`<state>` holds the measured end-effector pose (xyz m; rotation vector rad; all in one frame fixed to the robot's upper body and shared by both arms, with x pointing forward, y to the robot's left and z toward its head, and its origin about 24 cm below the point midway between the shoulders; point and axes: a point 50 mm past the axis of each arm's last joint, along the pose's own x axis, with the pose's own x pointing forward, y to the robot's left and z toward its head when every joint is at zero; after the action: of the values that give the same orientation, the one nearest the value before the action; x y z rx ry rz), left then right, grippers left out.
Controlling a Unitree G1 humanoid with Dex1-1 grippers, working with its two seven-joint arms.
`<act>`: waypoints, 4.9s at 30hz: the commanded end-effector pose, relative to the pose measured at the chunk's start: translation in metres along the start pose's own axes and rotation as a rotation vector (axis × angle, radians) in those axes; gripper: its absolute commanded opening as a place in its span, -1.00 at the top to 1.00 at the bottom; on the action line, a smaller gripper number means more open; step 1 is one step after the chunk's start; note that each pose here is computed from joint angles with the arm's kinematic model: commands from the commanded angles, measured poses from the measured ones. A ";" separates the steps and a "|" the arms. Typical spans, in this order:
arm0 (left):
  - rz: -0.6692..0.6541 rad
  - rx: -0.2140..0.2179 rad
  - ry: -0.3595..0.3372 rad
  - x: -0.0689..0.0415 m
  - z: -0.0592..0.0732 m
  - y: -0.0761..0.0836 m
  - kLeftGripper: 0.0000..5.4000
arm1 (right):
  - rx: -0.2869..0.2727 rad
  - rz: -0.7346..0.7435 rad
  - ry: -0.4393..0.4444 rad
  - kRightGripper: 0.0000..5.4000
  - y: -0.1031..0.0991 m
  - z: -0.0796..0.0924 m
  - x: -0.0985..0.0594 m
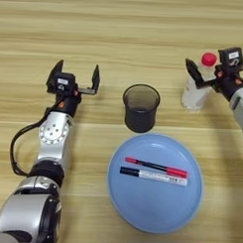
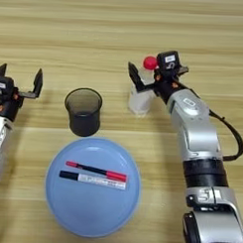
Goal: Move the objects on the table
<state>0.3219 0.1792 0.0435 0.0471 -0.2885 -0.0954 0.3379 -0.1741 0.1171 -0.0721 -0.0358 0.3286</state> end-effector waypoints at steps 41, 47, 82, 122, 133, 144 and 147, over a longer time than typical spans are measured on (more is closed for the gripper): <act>-0.007 0.005 -0.010 0.003 0.002 0.000 -1.00 | -0.004 0.071 -0.012 -0.01 0.003 -0.002 0.005; -0.007 0.005 -0.011 0.004 0.002 0.000 -1.00 | -0.038 0.114 -0.074 -0.01 0.008 0.014 -0.006; -0.011 0.009 -0.015 0.005 0.004 0.003 -1.00 | -0.074 0.271 0.004 -0.01 0.009 0.004 -0.066; -0.011 0.008 -0.017 0.005 0.004 0.002 -1.00 | -0.066 0.251 0.033 -0.84 0.002 -0.005 -0.061; -0.012 0.006 -0.019 0.006 0.005 0.002 -1.00 | -0.086 0.236 -0.028 -0.99 0.000 0.008 -0.059; -0.015 0.006 -0.021 0.007 0.005 0.002 -1.00 | -0.139 0.237 -0.160 -0.99 0.003 0.039 -0.064; -0.015 0.006 -0.021 0.007 0.005 0.001 -1.00 | -0.147 0.238 -0.201 -0.99 0.004 0.048 -0.065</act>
<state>0.3232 0.1800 0.0447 0.0499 -0.2898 -0.1024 0.2734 -0.1876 0.1489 -0.1725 -0.1916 0.5711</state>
